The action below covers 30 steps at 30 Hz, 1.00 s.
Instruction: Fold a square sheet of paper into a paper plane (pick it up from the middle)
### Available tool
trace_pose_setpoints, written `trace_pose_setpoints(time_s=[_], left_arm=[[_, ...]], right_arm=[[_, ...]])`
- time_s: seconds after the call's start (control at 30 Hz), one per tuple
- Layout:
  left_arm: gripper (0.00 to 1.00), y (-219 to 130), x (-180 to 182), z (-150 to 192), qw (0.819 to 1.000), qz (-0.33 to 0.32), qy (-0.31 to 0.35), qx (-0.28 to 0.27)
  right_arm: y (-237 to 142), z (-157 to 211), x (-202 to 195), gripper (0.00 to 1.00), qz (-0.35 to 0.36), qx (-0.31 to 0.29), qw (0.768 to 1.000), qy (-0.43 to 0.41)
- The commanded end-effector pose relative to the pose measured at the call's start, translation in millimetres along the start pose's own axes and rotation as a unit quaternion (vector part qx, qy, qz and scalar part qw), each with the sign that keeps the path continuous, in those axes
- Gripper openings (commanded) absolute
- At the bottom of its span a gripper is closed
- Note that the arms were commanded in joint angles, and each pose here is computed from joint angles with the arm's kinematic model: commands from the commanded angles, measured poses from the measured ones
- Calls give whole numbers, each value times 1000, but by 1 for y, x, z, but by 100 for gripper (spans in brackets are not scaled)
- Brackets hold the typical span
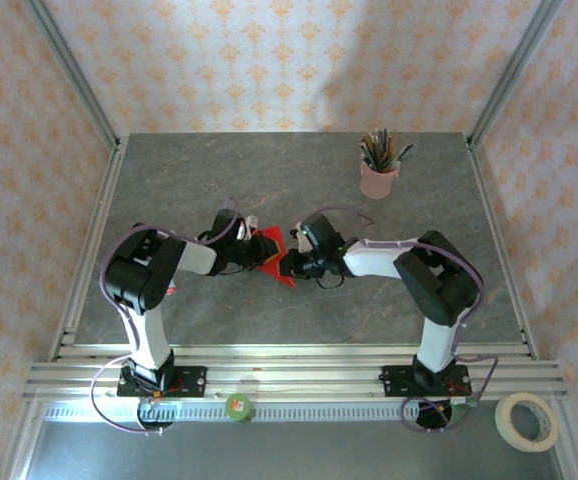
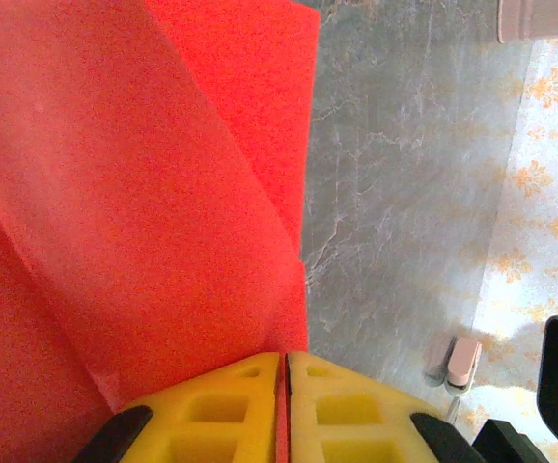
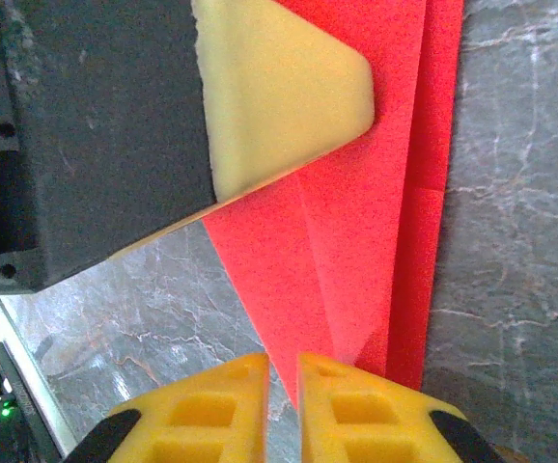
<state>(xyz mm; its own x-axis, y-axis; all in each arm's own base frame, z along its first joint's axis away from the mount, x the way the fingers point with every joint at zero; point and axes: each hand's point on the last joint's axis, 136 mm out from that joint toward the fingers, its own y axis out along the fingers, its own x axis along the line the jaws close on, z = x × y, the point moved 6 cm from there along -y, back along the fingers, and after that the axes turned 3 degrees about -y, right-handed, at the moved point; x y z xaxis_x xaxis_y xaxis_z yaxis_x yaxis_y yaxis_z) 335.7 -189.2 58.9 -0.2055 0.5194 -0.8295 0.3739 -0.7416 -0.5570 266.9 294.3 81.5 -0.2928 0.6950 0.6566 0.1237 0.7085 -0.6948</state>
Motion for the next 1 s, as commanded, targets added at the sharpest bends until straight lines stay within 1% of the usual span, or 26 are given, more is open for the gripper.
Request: trace_pose_setpoints(time_s=[0.0, 0.37, 0.53, 0.57, 0.97], left_arm=[[15, 6, 3, 3, 1000, -6, 8, 14], [16, 8, 7, 3, 1000, -15, 3, 18], [16, 8, 10, 3, 999, -33, -2, 19], [16, 12, 21, 4, 998, -47, -12, 26], [15, 12, 54, 10, 987, -152, -37, 31]], right_arm=[[4, 7, -9, 15, 18, 7, 1000, 4], [7, 15, -19, 15, 33, 18, 999, 14], [8, 18, -23, 15, 42, 22, 999, 17], [9, 19, -24, 15, 45, 22, 999, 17], [2, 29, -30, 12, 64, 32, 997, 25]])
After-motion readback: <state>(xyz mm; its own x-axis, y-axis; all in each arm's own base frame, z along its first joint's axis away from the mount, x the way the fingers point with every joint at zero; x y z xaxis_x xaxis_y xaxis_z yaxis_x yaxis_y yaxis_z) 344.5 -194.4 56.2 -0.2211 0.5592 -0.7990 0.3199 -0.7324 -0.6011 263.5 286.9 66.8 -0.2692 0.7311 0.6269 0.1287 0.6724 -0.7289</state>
